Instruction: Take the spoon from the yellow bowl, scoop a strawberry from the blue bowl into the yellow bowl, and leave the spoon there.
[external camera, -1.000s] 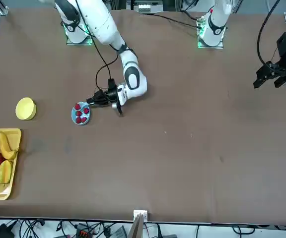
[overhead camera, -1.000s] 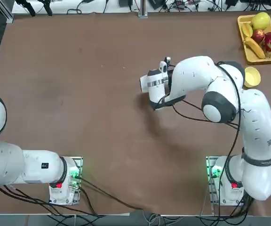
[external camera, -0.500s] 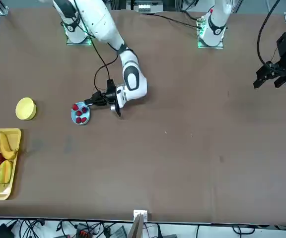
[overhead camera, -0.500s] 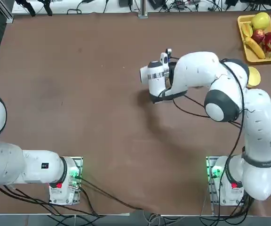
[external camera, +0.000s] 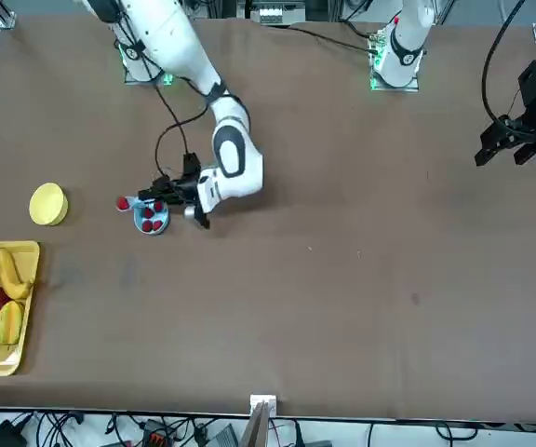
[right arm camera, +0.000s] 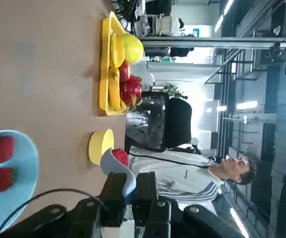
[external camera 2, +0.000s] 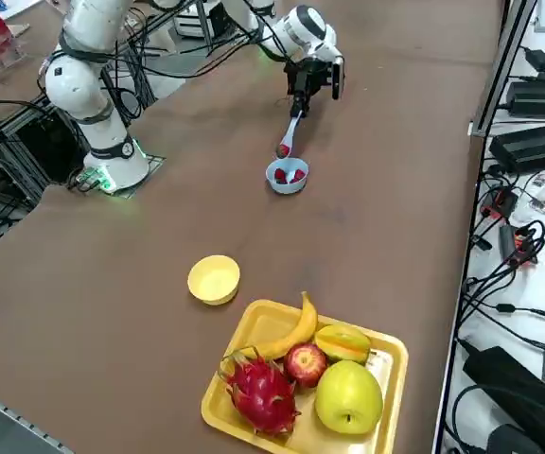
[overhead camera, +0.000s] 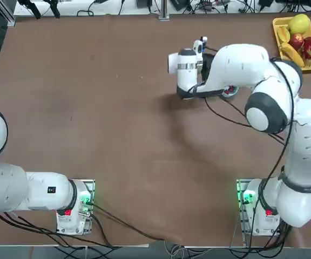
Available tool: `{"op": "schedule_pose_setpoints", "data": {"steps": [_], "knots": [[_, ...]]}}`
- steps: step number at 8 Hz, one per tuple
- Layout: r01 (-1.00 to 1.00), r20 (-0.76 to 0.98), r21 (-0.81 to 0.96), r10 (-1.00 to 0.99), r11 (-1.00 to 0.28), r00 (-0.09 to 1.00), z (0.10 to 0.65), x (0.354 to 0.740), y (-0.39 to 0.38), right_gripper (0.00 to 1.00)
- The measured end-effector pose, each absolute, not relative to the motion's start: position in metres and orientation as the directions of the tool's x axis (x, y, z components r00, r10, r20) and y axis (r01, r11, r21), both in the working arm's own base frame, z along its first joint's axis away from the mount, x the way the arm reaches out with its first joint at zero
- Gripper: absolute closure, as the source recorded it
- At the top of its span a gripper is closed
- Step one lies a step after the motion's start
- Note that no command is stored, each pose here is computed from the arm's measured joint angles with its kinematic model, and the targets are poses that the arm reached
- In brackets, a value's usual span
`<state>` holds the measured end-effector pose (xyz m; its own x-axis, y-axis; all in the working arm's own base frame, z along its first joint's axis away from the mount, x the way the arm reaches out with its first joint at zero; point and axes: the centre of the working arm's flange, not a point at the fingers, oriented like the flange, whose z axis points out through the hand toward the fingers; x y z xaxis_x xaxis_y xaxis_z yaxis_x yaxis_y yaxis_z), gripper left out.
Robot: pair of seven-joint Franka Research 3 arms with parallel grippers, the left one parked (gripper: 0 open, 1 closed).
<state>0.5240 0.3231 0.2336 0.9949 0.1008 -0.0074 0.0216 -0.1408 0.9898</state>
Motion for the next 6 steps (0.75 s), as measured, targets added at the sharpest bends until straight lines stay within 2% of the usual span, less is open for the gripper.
{"op": "schedule_pose_setpoints", "data": {"steps": [3, 6], "knots": [[0.001, 0.005, 0.983, 0.032, -0.184, 0.999, 0.263, 0.552, 0.27, 0.89], [0.003, -0.004, 0.977, -0.007, -0.215, 1.0, 0.268, 0.563, 0.2, 0.89]]}}
